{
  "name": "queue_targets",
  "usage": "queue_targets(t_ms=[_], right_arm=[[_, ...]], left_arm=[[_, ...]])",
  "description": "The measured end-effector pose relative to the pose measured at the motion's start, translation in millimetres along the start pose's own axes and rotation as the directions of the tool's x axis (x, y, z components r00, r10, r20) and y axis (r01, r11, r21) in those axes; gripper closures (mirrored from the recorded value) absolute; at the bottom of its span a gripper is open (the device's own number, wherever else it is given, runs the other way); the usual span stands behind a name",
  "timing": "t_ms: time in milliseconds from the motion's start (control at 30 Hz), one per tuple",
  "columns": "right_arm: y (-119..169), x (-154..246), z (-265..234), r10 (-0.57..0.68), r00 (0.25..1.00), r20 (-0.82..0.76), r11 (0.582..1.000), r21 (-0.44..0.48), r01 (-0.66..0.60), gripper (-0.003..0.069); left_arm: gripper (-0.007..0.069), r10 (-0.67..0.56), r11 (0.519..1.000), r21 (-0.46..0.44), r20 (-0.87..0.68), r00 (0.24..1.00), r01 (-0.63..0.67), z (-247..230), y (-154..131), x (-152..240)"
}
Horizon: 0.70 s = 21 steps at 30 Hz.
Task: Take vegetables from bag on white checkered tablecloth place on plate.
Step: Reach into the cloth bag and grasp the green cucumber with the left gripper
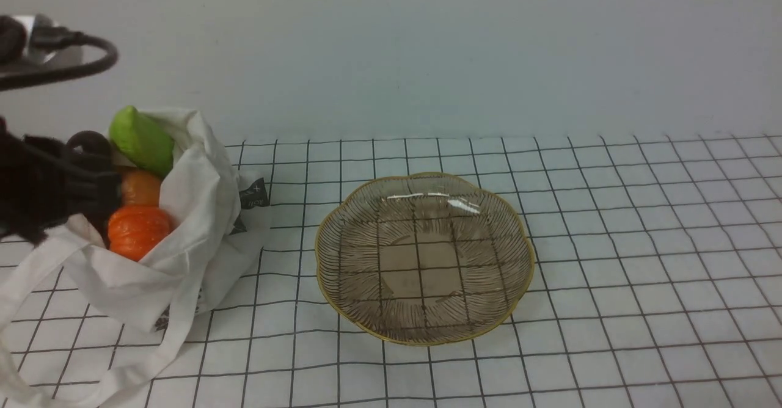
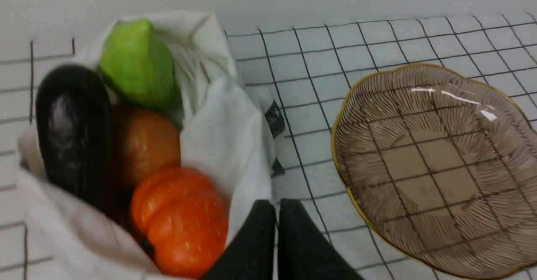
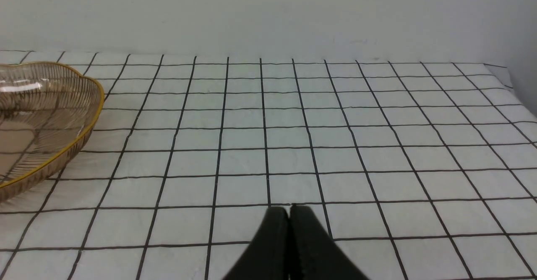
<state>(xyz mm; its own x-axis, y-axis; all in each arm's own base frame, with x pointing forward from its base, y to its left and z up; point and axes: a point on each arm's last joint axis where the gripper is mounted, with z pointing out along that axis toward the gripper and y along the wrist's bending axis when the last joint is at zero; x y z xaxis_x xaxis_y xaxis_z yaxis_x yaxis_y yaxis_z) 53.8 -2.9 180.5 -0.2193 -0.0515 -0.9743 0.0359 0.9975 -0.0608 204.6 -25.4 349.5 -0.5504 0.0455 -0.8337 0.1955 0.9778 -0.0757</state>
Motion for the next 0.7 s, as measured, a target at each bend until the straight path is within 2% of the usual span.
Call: queue_targets(t_ms=[67, 200, 300, 333, 367, 400, 467, 567, 700], right_arm=[[0.0, 0.0, 0.0, 0.0, 1.0, 0.0, 1.0, 0.0, 0.0, 0.0673], [0.0, 0.0, 0.0, 0.0, 1.0, 0.0, 1.0, 0.0, 0.0, 0.0673], [0.0, 0.0, 0.0, 0.0, 1.0, 0.0, 1.0, 0.0, 0.0, 0.0673], [0.0, 0.0, 0.0, 0.0, 1.0, 0.0, 1.0, 0.0, 0.0, 0.0673], [0.0, 0.0, 0.0, 0.0, 1.0, 0.0, 1.0, 0.0, 0.0, 0.0673], [0.0, 0.0, 0.0, 0.0, 1.0, 0.0, 1.0, 0.0, 0.0, 0.0673], [0.0, 0.0, 0.0, 0.0, 1.0, 0.0, 1.0, 0.0, 0.0, 0.0673], [0.0, 0.0, 0.0, 0.0, 1.0, 0.0, 1.0, 0.0, 0.0, 0.0673], [0.0, 0.0, 0.0, 0.0, 1.0, 0.0, 1.0, 0.0, 0.0, 0.0673]], left_arm=[[0.0605, 0.017, 1.0, -0.006, 0.011, 1.0, -0.017, 6.4, 1.7, -6.8], [0.0505, 0.044, 0.999, -0.029, 0.016, 0.999, -0.043, 31.2, 8.0, -22.2], [0.0356, 0.044, 0.998, -0.038, -0.005, 0.999, -0.044, 57.1, 13.4, -29.9], [0.0282, 0.044, 0.998, -0.044, -0.02, 0.999, -0.045, 69.5, 16.0, -30.5], [0.0271, 0.046, 0.998, -0.045, -0.019, 0.999, -0.047, 70.9, 16.4, -31.3], [0.0182, 0.059, 0.996, -0.06, -0.024, 0.998, -0.06, 85.2, 20.2, -32.2], [0.01, 0.087, 0.993, -0.083, -0.018, 0.996, -0.088, 98.4, 24.5, -33.1], [0.0037, 0.112, 0.988, -0.109, 0.008, 0.994, -0.11, 111.1, 28.7, -34.7], [0.0031, 0.117, 0.986, -0.12, 0.02, 0.993, -0.114, 123.5, 31.7, -33.1]])
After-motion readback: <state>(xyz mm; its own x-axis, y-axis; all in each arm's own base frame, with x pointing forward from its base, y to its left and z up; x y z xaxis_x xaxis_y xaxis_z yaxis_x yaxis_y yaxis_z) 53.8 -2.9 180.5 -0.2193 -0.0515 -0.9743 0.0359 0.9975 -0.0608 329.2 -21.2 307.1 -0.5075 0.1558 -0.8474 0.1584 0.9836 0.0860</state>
